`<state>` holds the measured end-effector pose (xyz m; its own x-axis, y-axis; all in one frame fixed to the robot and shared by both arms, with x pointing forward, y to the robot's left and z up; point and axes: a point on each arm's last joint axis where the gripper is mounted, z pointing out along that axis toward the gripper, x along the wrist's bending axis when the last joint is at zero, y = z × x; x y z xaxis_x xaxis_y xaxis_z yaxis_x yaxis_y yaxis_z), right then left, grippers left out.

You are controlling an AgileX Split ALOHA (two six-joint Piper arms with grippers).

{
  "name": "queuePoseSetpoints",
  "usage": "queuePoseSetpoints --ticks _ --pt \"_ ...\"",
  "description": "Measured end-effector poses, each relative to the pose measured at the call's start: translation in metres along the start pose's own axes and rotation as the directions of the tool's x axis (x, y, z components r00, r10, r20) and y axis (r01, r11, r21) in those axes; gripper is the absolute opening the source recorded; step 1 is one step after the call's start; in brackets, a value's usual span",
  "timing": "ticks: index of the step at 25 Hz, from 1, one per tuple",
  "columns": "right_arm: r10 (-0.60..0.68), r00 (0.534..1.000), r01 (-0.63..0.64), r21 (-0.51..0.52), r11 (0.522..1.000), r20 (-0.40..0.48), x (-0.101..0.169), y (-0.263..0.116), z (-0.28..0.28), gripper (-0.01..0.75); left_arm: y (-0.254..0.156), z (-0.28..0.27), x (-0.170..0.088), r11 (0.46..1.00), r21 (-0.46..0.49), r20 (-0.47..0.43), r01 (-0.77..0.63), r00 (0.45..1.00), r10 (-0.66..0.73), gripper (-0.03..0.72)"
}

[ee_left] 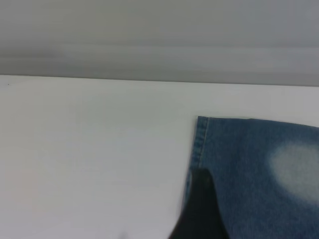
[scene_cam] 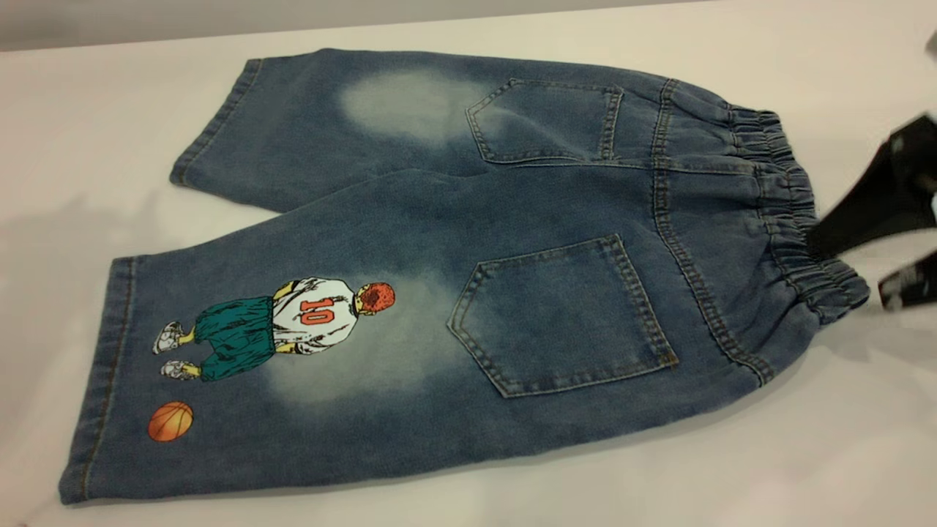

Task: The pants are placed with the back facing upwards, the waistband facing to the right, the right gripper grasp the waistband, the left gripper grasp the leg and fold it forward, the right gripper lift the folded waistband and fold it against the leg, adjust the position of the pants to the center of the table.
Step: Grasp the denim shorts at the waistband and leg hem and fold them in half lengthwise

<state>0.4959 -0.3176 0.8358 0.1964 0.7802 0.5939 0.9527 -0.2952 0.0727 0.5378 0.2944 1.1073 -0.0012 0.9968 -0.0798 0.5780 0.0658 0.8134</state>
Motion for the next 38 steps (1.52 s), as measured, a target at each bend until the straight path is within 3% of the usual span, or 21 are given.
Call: queuePoseSetpoints --ticks 20,38 --pt "0.034 0.999 -0.035 -0.054 0.998 -0.023 -0.004 0.005 0.007 0.583 0.000 0.000 0.000 1.000 0.000 0.000 0.001 1.000 -0.001 0.518" --pt "0.040 0.989 -0.045 -0.031 0.999 -0.140 -0.007 0.000 0.025 0.583 0.000 0.000 0.000 1.000 0.002 0.001 0.002 1.000 -0.002 0.518"
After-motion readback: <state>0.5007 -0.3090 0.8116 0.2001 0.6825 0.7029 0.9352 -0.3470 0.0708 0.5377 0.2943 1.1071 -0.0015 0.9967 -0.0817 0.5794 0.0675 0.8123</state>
